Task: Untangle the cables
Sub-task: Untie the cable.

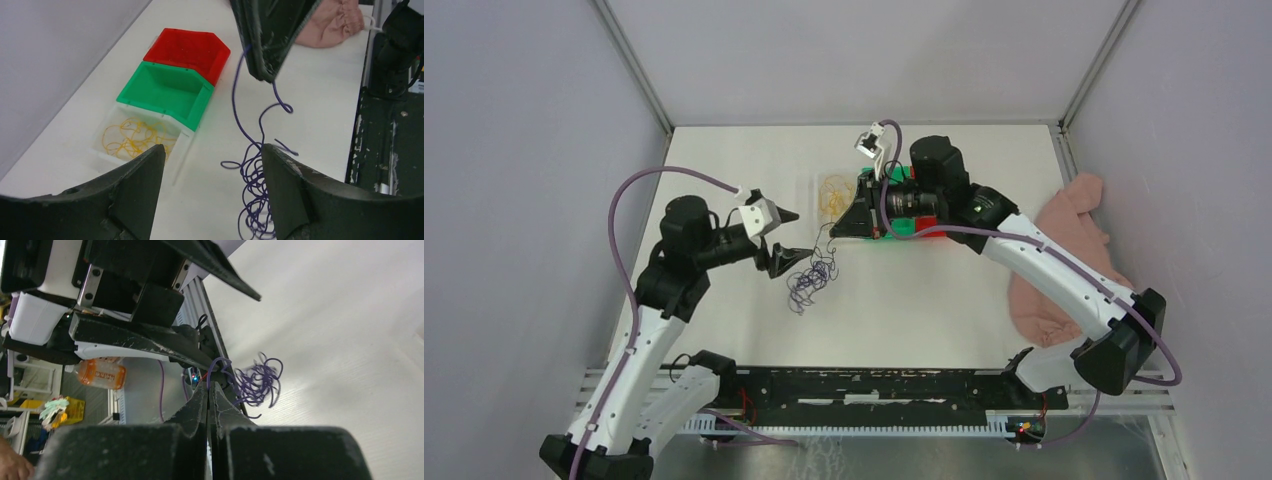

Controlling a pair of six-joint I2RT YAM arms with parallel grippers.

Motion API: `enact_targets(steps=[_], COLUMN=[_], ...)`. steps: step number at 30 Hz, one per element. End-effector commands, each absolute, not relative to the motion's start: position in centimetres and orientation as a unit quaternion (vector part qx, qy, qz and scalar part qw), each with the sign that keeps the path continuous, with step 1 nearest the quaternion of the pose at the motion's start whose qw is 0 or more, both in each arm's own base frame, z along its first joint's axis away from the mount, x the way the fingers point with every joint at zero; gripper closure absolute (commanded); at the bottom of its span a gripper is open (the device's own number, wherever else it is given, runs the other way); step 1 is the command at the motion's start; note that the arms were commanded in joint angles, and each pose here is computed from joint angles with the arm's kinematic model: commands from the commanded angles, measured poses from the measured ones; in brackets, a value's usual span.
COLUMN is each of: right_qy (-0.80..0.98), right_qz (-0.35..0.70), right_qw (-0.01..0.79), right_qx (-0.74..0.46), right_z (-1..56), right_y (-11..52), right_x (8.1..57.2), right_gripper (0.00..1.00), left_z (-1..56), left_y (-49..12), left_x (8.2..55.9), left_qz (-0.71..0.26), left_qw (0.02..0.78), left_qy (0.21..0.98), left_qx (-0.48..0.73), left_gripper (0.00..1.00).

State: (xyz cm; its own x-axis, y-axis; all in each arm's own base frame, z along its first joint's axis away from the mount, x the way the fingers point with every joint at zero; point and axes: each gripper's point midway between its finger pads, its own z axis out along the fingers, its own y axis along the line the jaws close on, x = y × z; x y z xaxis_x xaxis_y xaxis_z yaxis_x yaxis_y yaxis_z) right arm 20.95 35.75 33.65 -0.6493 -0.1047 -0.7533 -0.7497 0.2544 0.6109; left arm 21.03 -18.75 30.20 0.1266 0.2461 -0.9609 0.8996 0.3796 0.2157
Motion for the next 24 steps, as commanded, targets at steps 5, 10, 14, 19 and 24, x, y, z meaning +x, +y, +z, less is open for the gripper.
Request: enact_targets(steps=[5,10,14,19,24], right_qy=[0.693,0.695,0.699,0.695,0.685], right_qz=[0.567,0.562,0.555,0.562,0.579], right_qw=[0.293,0.291,0.292,0.286,0.274], right_qx=[-0.335,-0.340,-0.342,-0.346,-0.348], right_z=[36.2,35.8,35.6,35.9,36.4], right_y=[37.8,38.3,38.4,38.9,40.4], right_x=[18.5,18.1,18.2,17.8,16.7], right_gripper=[1.00,1.00,1.00,1.00,1.00], left_z=[32.3,31.3,30.2,30.1,30.9], left_y=[-20.8,-20.9,-21.0,-20.4,-20.2], left_x=[20.8,20.5,18.9,19.8,21.0], left_qz=[-0.381,-0.385,-0.405,-0.370,-0.358], left_qw=[0.562,0.552,0.521,0.549,0.586], left_qy=[0.589,0.594,0.591,0.595,0.591], left_qx=[0.439,0.440,0.463,0.455,0.424], left_gripper=[0.23,0.26,0.27,0.40,0.50])
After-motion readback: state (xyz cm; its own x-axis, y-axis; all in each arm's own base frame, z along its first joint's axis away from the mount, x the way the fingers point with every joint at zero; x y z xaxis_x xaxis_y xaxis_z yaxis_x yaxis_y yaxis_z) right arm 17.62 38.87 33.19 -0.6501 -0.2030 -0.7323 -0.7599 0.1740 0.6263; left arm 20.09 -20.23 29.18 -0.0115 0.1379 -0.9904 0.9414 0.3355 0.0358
